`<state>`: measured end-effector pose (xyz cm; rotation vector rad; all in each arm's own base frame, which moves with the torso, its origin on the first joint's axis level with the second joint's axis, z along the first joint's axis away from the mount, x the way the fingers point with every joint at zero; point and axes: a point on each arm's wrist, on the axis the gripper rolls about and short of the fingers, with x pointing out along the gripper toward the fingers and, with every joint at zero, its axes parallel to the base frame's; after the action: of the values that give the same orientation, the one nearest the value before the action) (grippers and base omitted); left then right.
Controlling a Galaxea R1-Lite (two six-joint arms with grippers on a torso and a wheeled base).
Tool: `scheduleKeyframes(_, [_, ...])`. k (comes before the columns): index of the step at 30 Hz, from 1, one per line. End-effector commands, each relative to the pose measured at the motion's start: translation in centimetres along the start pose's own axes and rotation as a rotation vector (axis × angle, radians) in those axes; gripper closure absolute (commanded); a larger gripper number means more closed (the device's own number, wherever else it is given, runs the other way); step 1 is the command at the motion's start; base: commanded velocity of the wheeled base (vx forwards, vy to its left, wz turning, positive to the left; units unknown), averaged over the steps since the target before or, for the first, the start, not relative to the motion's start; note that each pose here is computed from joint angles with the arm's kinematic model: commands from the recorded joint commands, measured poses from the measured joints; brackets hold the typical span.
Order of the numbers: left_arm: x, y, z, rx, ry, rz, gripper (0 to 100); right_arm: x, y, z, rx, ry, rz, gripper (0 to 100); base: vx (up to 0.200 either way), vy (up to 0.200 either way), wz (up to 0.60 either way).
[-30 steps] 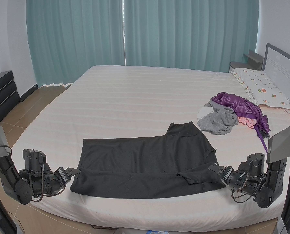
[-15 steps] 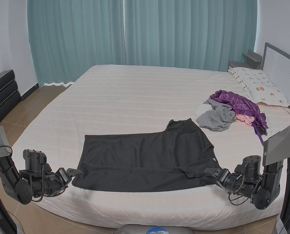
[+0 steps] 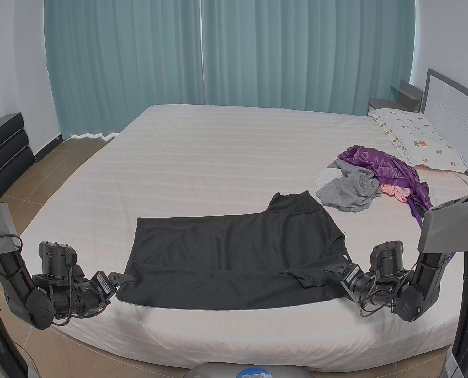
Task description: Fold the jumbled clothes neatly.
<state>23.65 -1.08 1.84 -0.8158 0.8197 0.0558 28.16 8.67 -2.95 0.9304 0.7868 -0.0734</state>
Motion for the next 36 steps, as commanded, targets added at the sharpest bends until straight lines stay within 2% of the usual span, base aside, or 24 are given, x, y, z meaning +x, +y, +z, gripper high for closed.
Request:
scheduleKeyframes(1, [0.2,-0.1,0.1,-0.012,-0.003,-0.003,0,1.4,1.4,0.4,0.009,-0.051,0.003,0,0.0,0.0,0.0])
scheduleKeyframes(9, [0.2,-0.1,0.1,-0.012,-0.002,-0.002,0,2.3,1.6,0.8,0.01,-0.089,-0.002,0,0.0,0.0,0.0])
scheduleKeyframes(13, [0.4,0.0,0.1,-0.013,0.001,0.003,0,2.7,1.2,0.4,0.0,-0.079,-0.038,0,0.0,0.0,0.0])
scheduleKeyframes(16, [0.3,0.0,0.2,-0.015,-0.003,0.0,0,3.2,1.2,0.0,-0.024,-0.105,-0.07,0,0.0,0.0,0.0])
scheduleKeyframes(26, [0.4,0.0,0.4,-0.018,-0.01,0.0,0,4.3,1.4,0.6,-0.02,-0.134,-0.082,0,0.0,0.0,0.0])
scheduleKeyframes(27, [0.4,0.0,0.4,-0.018,-0.01,0.0,0,4.3,1.4,0.6,-0.02,-0.131,-0.086,100,0.0,0.0,0.0])
scheduleKeyframes(31, [0.4,0.0,0.4,-0.019,-0.012,0.001,0,3.9,1.3,0.6,-0.02,-0.124,-0.102,100,0.0,0.0,0.0])
scheduleKeyframes(36, [0.4,0.0,0.4,-0.018,-0.01,0.0,0,2.8,2.2,1.2,-0.013,-0.137,-0.069,100,0.0,0.0,0.0])
